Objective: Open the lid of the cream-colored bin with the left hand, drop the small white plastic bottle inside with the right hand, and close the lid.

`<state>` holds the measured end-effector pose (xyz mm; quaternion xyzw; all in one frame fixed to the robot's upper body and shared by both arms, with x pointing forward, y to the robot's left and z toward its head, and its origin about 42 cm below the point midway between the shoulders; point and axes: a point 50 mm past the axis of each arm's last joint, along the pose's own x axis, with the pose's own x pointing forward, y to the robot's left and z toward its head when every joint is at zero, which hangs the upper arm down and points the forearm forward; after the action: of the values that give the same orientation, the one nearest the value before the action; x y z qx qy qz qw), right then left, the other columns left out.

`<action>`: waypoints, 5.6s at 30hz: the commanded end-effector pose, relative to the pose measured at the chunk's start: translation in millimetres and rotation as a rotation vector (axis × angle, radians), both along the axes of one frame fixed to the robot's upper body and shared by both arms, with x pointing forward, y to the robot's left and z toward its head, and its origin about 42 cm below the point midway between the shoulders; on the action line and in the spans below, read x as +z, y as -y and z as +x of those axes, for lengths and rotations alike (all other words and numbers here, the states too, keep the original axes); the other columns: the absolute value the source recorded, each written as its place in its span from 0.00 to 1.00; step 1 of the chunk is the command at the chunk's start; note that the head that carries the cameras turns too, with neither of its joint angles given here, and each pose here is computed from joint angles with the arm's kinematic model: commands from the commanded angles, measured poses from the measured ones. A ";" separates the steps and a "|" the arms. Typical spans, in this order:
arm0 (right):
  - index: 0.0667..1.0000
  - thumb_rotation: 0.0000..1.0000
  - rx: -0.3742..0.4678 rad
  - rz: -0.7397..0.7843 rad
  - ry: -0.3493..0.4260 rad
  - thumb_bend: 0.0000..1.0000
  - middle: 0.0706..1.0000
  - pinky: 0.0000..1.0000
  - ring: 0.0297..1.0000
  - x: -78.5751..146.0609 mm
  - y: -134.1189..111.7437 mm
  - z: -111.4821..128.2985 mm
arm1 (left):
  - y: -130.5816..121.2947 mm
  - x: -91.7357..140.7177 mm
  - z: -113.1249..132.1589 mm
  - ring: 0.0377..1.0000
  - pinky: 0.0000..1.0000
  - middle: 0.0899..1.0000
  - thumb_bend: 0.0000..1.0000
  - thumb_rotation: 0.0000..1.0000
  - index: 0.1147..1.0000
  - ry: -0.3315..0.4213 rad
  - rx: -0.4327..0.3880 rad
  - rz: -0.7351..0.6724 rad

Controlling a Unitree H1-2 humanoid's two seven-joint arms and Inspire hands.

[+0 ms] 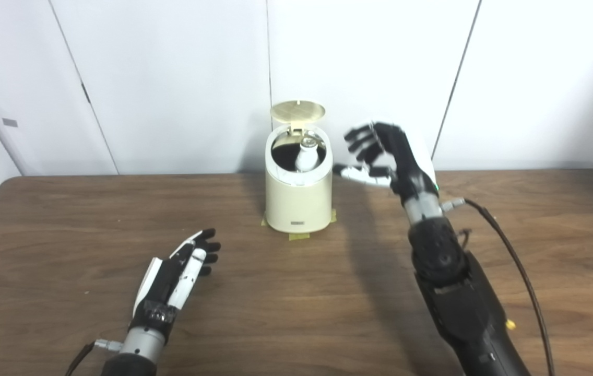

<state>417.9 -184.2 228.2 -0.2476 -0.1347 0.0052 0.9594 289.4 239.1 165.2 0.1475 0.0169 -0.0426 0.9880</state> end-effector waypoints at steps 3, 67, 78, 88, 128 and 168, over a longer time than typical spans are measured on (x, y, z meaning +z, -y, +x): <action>0.62 0.24 0.049 0.040 0.019 0.55 0.65 0.58 0.64 24.7 7.6 -13.2 | 6.2 27.9 22.7 0.80 0.79 0.82 0.44 0.95 0.90 0.134 -0.029 0.012; 0.89 0.98 -0.038 0.536 -0.133 0.47 0.88 0.78 0.87 -84.1 23.2 -131.0 | 66.6 161.7 197.6 0.86 0.85 0.85 0.51 0.94 0.83 0.366 -0.112 0.109; 0.88 0.98 -0.050 0.521 -0.147 0.48 0.85 0.77 0.84 -84.8 20.4 -131.7 | 79.8 176.9 195.8 0.92 0.91 0.89 0.56 1.00 0.86 0.423 -0.151 0.224; 0.90 1.00 -0.052 0.485 -0.149 0.47 0.87 0.77 0.86 -85.7 20.4 -132.1 | 85.8 182.7 201.0 0.92 0.94 0.87 0.56 1.00 0.80 0.434 -0.193 0.255; 0.90 1.00 -0.064 0.301 -0.148 0.48 0.85 0.74 0.84 -88.2 14.2 -133.4 | 109.5 196.6 194.6 0.85 0.79 0.80 0.61 1.00 0.72 0.635 -0.332 0.873; 0.85 1.00 -0.100 0.269 -0.143 0.53 0.83 0.72 0.83 -75.2 25.6 -134.1 | 81.6 136.4 164.1 0.89 1.00 0.80 0.55 1.00 0.76 0.548 -0.414 1.192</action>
<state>277.3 -211.2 134.0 -0.1258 -0.0143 -0.0411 0.9911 452.1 152.5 284.1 0.6587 -0.2241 -0.1894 0.6928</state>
